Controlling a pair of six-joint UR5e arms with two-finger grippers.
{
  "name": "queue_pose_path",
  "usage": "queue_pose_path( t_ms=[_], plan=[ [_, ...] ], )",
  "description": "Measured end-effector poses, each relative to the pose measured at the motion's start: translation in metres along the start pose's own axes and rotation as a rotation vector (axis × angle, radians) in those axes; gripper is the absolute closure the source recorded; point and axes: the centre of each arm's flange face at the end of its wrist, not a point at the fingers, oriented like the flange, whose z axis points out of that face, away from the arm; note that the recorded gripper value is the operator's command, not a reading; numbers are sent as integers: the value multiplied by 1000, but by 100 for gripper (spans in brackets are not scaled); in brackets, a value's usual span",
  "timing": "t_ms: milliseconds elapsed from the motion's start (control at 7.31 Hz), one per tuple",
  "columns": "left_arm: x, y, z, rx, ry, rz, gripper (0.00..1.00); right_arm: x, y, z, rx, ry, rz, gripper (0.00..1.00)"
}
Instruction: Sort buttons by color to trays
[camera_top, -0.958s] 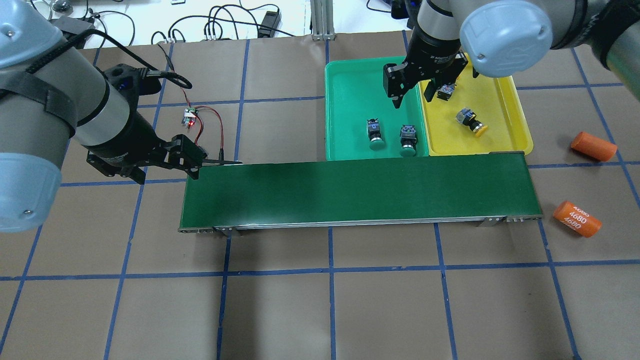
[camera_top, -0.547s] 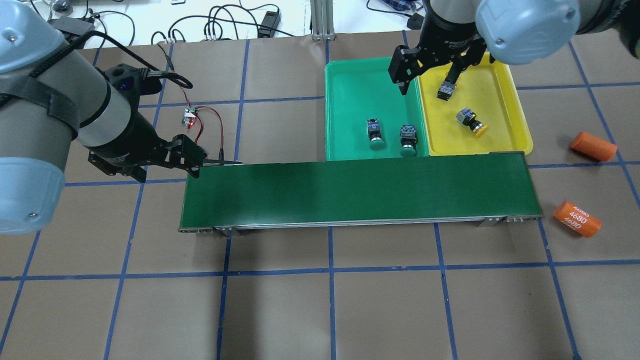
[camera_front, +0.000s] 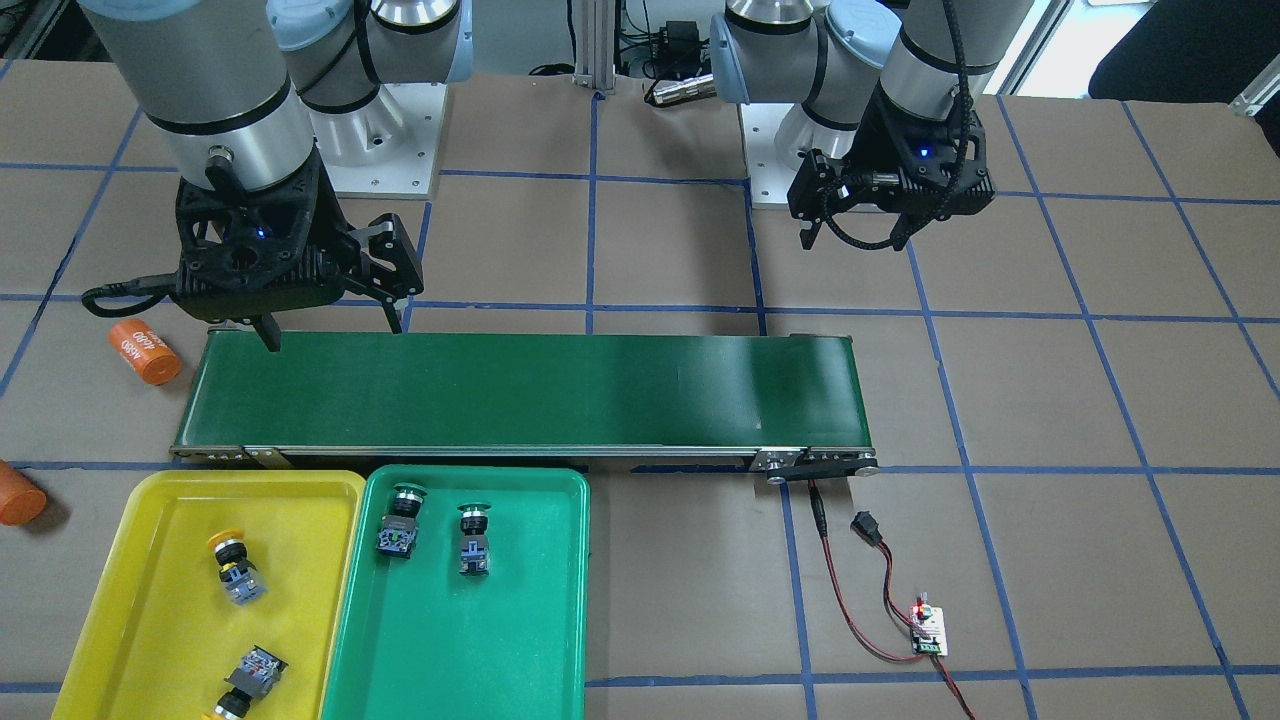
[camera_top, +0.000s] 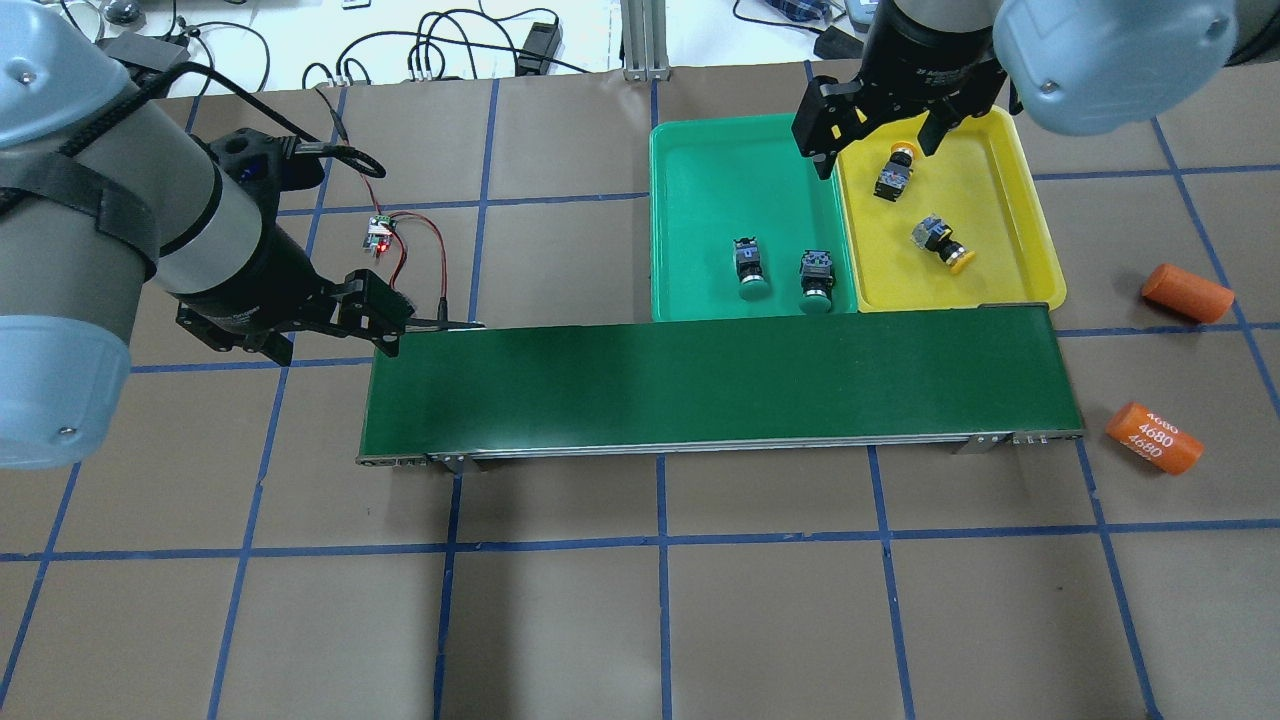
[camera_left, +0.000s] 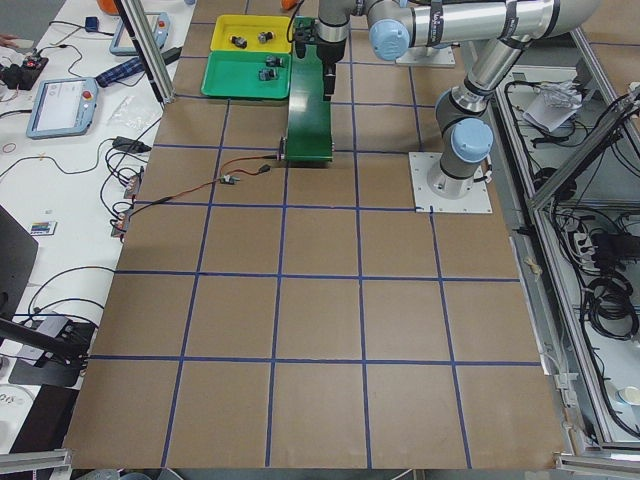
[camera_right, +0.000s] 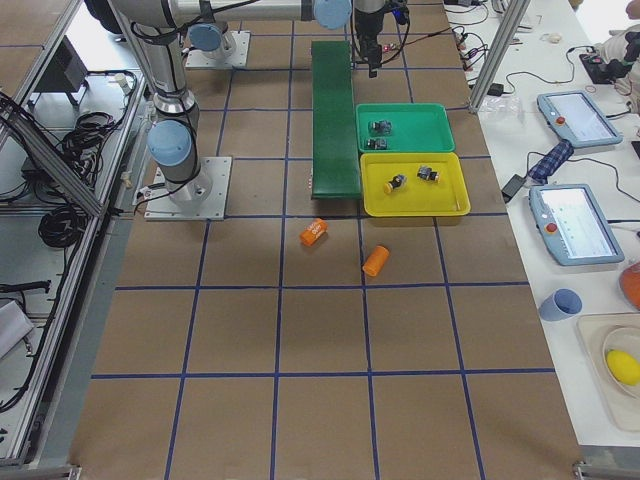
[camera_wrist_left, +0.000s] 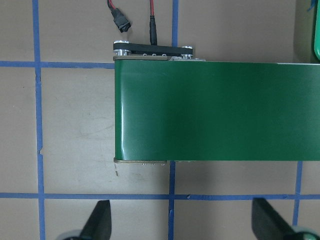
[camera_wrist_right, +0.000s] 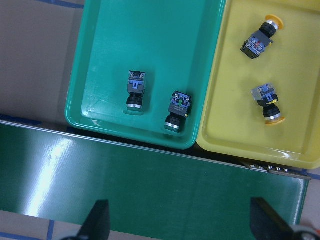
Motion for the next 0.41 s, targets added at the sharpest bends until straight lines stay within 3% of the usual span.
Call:
queue_pose_path(
  t_ms=[411],
  plan=[
    [0,0,0,-1,0,0,0,2,6,-9,-11,7,31,0]
  ],
)
